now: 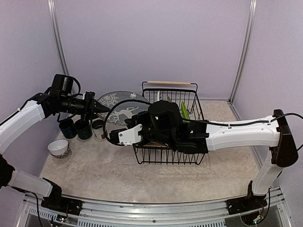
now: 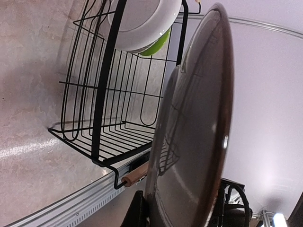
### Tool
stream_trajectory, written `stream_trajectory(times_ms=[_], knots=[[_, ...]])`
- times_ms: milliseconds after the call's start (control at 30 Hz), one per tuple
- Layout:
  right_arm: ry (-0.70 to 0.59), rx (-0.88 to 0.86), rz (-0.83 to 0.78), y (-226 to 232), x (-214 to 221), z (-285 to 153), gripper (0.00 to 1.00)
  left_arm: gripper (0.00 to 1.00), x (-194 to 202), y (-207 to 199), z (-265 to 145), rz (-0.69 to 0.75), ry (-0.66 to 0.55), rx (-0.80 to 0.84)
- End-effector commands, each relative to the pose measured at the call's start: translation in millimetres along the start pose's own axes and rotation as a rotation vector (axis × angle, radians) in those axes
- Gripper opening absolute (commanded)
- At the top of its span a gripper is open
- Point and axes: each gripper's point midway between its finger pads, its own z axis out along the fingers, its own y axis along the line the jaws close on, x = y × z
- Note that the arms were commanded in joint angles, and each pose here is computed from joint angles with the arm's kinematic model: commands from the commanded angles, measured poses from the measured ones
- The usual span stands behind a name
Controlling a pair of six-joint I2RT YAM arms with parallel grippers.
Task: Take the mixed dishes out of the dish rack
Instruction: Pass from the right arm to the left, then place the plate at the corner of the board.
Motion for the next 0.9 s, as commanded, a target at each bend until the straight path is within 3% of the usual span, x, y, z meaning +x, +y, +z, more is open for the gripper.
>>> stream_trajectory(times_ms=[0, 67, 133, 167, 233, 300, 467, 867], knots=[[-0.025, 0.176, 0.024, -50, -21, -3, 0.02, 0.00, 0, -1, -16, 0.011, -0.032, 0.044], [-0.030, 0.178, 0.031, -49, -21, -3, 0.24, 0.00, -2, 1, -22, 0.017, -0.061, 0.056], [-0.047, 0.180, 0.044, -49, -23, -4, 0.58, 0.00, -4, 5, -30, 0.024, -0.099, 0.058], [-0.053, 0.184, 0.051, -49, -23, -6, 0.70, 0.00, -5, 7, -36, 0.028, -0.121, 0.059], [-0.057, 0.198, 0.071, -47, -20, -9, 0.87, 0.00, -11, 14, -48, 0.024, -0.165, 0.056], [-0.056, 0.208, 0.101, -49, -17, -13, 0.97, 0.00, -13, 16, -60, 0.032, -0.192, 0.066], [-0.021, 0.222, 0.267, -69, 4, -25, 1.00, 0.00, -9, 35, -82, 0.036, -0.259, -0.015], [0.122, 0.420, 0.849, -148, 116, -54, 1.00, 0.00, 37, 118, -99, -0.121, -0.289, -0.221]])
